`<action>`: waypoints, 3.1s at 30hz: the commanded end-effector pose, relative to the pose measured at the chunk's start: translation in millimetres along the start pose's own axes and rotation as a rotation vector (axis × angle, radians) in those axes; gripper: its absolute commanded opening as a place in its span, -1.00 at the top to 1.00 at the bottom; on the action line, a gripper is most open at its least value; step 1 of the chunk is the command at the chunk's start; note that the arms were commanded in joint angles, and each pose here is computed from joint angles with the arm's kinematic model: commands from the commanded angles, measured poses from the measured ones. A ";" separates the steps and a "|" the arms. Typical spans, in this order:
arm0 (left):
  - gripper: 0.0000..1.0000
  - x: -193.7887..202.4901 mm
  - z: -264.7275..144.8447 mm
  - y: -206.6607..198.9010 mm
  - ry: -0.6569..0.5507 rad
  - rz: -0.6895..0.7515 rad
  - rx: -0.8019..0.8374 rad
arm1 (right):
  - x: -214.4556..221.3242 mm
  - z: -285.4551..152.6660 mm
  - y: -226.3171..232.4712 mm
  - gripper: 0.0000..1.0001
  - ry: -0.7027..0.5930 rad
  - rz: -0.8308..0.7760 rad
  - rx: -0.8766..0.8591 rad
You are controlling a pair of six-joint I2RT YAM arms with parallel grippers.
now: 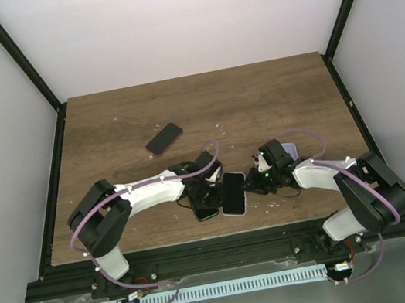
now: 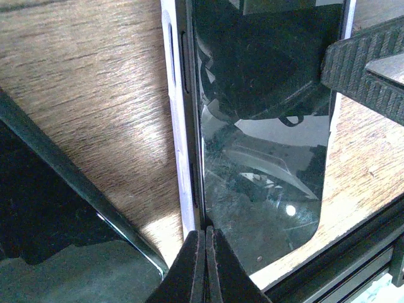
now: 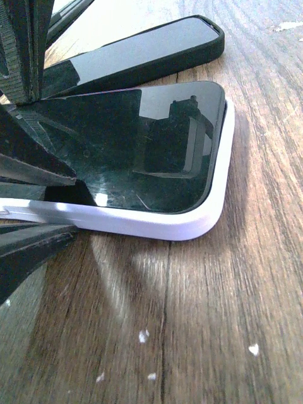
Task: Put the phone into the phone case
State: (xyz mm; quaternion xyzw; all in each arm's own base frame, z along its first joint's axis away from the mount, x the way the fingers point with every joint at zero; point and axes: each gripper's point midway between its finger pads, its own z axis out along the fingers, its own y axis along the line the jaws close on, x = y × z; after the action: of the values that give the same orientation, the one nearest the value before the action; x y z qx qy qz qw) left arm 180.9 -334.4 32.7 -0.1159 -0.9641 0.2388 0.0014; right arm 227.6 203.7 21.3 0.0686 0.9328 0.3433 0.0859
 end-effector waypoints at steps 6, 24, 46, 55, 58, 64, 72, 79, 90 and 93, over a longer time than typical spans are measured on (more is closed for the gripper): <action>0.91 -7.4 14.4 -29.3 -0.021 -0.027 0.150 | -27.5 14.2 6.4 0.71 -0.075 -0.172 0.050; 0.76 -21.5 -8.3 -21.7 -0.067 -0.079 0.199 | 27.3 -40.9 31.0 0.96 -0.008 -0.096 0.034; 0.78 -5.6 5.2 -21.8 -0.006 -0.078 0.230 | 71.3 4.6 -11.9 0.99 0.092 -0.031 0.168; 0.76 -9.5 -9.7 -30.1 -0.026 -0.070 0.236 | 55.0 -28.5 25.8 0.99 0.014 -0.051 0.107; 0.75 -7.3 -9.5 -30.3 -0.017 -0.076 0.242 | 65.9 -30.2 18.2 0.99 0.038 -0.022 0.102; 0.72 -2.3 -3.3 -29.0 0.007 -0.080 0.248 | 70.2 -29.2 13.3 0.99 0.039 0.003 0.095; 0.67 14.6 -2.3 -35.0 0.071 -0.089 0.244 | 77.9 -11.3 -14.4 0.99 0.055 0.035 0.158; 0.66 35.9 13.3 -39.0 0.128 -0.073 0.232 | 75.7 -6.7 -30.6 0.99 0.026 0.048 0.209; 0.78 9.6 20.0 -28.5 0.042 -0.050 0.159 | 56.0 -28.5 -8.9 0.95 -0.056 -0.009 0.206; 0.69 -4.0 -5.7 -40.2 -0.023 -0.036 0.208 | 35.0 -44.8 12.4 0.63 -0.127 -0.081 0.207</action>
State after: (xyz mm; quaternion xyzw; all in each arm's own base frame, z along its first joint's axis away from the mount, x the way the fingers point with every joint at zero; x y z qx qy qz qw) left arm 140.8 -360.6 23.2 -0.0970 -0.9419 0.3113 0.0810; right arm 172.8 204.7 38.8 0.0781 0.9477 0.2887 0.1117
